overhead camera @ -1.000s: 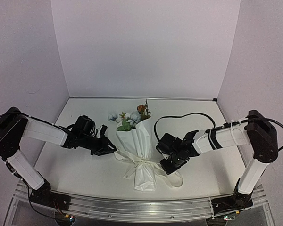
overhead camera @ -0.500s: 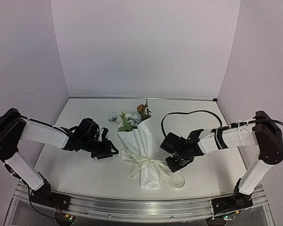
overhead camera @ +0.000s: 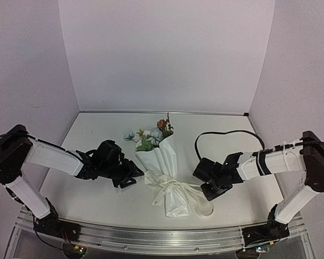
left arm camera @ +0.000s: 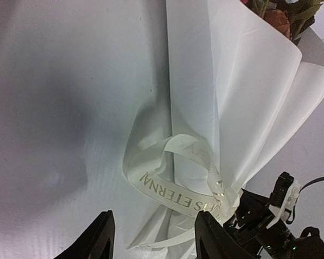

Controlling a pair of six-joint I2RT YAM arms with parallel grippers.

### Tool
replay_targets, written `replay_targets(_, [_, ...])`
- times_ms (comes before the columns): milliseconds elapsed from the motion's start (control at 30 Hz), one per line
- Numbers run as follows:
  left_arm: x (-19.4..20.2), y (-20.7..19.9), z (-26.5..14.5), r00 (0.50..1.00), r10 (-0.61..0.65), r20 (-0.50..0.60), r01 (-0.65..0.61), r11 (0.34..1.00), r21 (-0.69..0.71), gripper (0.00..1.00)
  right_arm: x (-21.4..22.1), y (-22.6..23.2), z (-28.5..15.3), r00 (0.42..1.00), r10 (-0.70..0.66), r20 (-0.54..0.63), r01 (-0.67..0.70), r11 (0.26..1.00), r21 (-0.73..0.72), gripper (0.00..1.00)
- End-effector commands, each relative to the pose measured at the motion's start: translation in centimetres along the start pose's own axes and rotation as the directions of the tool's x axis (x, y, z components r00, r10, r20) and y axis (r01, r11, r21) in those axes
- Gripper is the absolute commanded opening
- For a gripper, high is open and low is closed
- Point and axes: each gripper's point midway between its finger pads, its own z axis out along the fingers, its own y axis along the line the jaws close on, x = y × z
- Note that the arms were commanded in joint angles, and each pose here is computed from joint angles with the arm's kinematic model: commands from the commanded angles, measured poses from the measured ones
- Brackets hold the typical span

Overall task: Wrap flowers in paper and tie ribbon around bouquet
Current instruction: Adjust the ribbon at the center of the board.

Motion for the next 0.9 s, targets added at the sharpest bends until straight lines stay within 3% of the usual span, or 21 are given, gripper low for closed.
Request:
replay_targets(0, [2.4, -1.9, 1.7, 0.975, -0.222, -0.009, 0.222, 0.974, 0.047, 0.54, 0.4, -1.0, -0.3, 0.999, 0.027, 0.03, -0.028, 0.999, 0.023, 0.0])
replay_targets(167, [4.1, -1.7, 2.9, 0.948, -0.319, 0.018, 0.319, 0.948, -0.002, 0.57, 0.4, -0.7, -0.2, 0.999, 0.027, 0.033, -0.028, 1.0, 0.009, 0.0])
replay_targets(367, [3.3, -2.3, 4.3, 0.931, -0.36, 0.058, 0.357, 0.933, 0.045, 0.57, 0.4, -0.8, -0.3, 0.999, 0.023, 0.043, -0.023, 1.0, 0.005, 0.0])
replay_targets(633, [2.6, -1.9, 5.5, 0.918, -0.388, 0.086, 0.385, 0.922, 0.046, 0.48, 0.1, -1.0, -0.7, 0.998, 0.017, 0.06, -0.017, 1.0, 0.006, 0.0])
replay_targets(867, [2.4, -2.4, 6.4, 0.918, -0.387, 0.083, 0.383, 0.922, 0.065, 0.28, -0.1, -0.9, -0.9, 0.998, 0.015, 0.066, -0.015, 1.0, 0.002, 0.0])
